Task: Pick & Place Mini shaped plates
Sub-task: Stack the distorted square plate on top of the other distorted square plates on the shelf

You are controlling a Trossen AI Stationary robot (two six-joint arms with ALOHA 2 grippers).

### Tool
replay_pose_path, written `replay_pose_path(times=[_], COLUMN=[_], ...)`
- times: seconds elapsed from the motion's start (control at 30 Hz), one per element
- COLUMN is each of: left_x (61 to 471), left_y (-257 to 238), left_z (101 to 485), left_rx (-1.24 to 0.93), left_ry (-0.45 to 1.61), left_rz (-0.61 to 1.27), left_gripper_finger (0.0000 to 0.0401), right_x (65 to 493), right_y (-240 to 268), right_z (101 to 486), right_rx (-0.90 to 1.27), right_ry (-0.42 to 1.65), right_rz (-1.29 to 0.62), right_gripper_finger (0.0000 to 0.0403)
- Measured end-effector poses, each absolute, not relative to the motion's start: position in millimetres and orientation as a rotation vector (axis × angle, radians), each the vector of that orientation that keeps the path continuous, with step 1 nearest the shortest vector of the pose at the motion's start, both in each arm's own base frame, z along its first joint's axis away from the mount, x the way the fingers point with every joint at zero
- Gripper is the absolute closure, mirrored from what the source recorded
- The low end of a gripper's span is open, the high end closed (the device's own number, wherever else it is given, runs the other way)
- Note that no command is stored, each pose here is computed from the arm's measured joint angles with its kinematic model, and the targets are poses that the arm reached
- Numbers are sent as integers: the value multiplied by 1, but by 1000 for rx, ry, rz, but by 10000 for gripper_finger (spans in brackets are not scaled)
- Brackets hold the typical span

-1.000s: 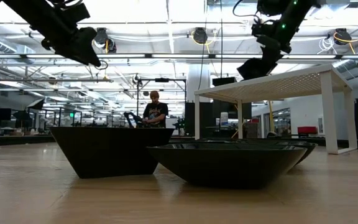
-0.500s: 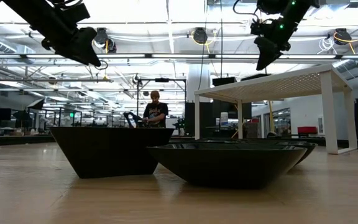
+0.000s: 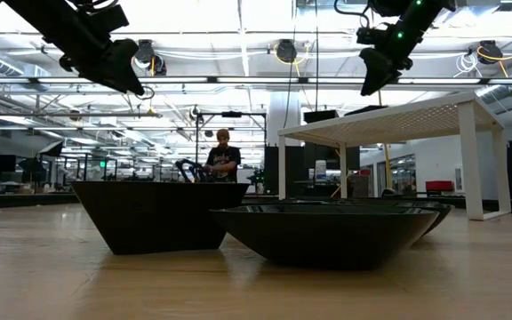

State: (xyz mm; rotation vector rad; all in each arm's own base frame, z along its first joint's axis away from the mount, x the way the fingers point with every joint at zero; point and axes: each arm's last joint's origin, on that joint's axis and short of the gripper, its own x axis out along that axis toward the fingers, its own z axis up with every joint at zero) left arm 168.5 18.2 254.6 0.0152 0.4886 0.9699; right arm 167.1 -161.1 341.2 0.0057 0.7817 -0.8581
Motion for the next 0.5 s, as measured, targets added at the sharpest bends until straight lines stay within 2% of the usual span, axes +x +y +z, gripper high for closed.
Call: replay_pose_path(times=[0.5], left_x=[170], left_y=[17], left_z=[254], left_rx=[-9], left_ry=[500], left_rz=[924], left_gripper_finger=[151], right_x=[168], right_y=[-161], right_z=[342], right_rx=[4], right_ry=[773], right_rz=[-857], right_gripper_finger=[268])
